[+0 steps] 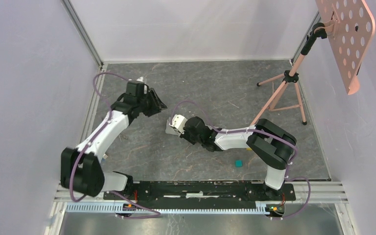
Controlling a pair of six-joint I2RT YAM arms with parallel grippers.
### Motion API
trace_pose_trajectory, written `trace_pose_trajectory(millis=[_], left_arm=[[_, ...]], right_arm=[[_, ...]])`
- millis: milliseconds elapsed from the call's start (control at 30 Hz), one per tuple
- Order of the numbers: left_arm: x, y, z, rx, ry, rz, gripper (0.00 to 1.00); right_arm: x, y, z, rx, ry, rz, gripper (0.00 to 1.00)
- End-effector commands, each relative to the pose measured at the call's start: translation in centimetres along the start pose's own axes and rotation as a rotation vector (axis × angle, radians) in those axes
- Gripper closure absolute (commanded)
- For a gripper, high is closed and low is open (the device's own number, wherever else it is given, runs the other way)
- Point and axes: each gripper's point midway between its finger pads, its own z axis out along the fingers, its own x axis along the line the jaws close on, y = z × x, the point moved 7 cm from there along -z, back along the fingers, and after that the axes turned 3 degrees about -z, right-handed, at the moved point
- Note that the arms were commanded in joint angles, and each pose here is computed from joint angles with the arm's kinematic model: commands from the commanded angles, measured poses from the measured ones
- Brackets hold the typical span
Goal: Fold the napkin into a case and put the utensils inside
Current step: Pick up the smaller rectangle-folded napkin from the center of the board, then turn over the smaller rectangle-folded napkin at the center of the board.
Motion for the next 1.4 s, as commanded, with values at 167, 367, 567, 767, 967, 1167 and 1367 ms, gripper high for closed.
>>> trace_pose_trajectory(millis=[167,367,567,767,967,1167,1367], left_arm=[[1.1,3.3,-10.3,-0.305,0.137,0.095,0.5],[0.8,3.5,-14.8,-0.417,0.158,0.122,0.48],[0.5,3.4,-15.7,-0.424,0.144,0.125,0.48],[0.2,3.0,-14.1,-0.347,0.098,0.125,0.48],[-0.2,1.3,-10.9,-0.177,-0.016,0.11,0.48],[-0.5,-1.2,-6.7,-0.004,-0.208,-0.015,0.48],[-0.6,-2.8,-2.6,0.104,-0.326,-0.112,0.54]], right_arm=[[3.1,5.3,-2.5,-0.064,0.312,0.341,1.0],[7.0,8.3,-4.6,-0.144,0.744,0.72,1.0],[7.7,8.3,-6.1,-0.242,1.057,1.131,0.99],[4.8,4.5,-3.6,-0.272,1.097,1.337,0.99],[1.1,0.2,-1.0,-0.213,0.974,1.329,0.84],[-2.9,-1.8,0.5,-0.146,0.866,1.178,0.51],[-6.8,-1.0,-1.6,-0.014,0.53,0.842,0.44]])
